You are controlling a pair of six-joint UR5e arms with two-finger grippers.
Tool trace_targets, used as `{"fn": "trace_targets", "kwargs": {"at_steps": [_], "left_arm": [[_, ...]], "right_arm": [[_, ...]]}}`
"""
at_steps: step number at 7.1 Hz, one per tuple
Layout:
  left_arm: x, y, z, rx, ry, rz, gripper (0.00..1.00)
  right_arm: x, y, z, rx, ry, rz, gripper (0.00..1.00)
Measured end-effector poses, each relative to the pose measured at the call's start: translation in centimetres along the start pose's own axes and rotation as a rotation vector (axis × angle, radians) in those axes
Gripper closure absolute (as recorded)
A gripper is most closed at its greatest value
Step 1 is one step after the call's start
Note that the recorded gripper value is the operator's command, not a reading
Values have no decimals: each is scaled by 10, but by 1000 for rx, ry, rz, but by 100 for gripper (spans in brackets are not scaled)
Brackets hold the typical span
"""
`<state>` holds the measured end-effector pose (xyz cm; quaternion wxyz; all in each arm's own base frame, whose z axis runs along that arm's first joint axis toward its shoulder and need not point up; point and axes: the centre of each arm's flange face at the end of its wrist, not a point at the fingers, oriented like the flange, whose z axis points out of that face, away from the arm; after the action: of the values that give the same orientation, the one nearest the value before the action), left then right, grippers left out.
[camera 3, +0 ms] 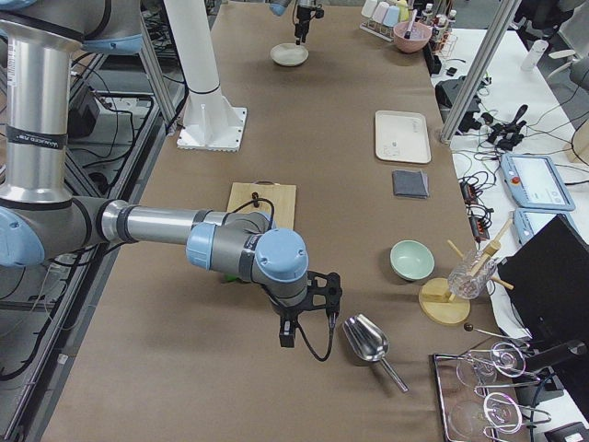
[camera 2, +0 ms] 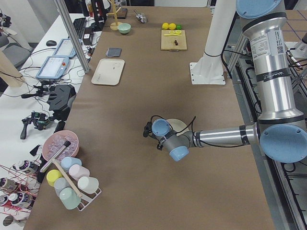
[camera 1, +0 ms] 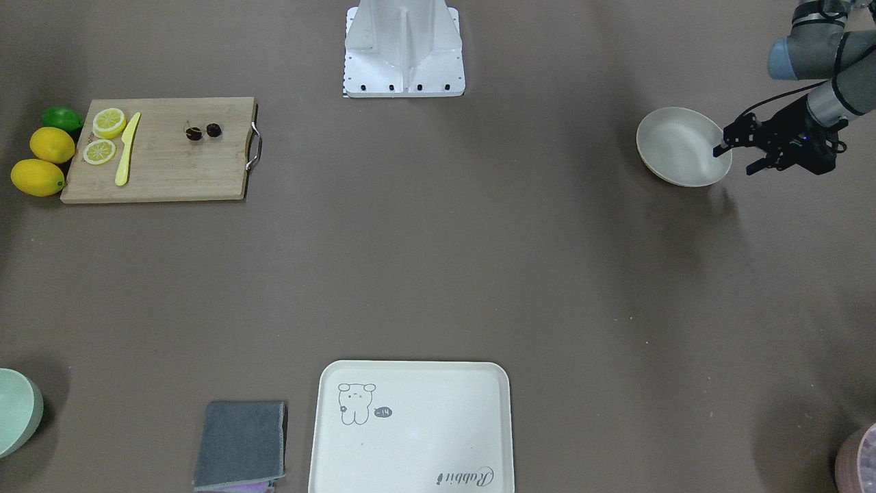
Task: Place red cherry on plate
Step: 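Reach the left gripper down to the white bowl's rim and grasp it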
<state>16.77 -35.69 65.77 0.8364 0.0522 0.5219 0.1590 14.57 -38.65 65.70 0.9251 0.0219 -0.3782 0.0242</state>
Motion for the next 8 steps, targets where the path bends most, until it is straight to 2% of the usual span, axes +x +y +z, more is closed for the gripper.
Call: {"fn": "trace_targets", "kwargs": {"at_steps": [6,8], "left_arm": [[-5,6,13,-35,1,1,30],[-9,7,15,-40,-1,-5,79]], "right_arm": [[1,1,1,-2,0,2,0],[1,1,1,-2,0,2,0]]}}
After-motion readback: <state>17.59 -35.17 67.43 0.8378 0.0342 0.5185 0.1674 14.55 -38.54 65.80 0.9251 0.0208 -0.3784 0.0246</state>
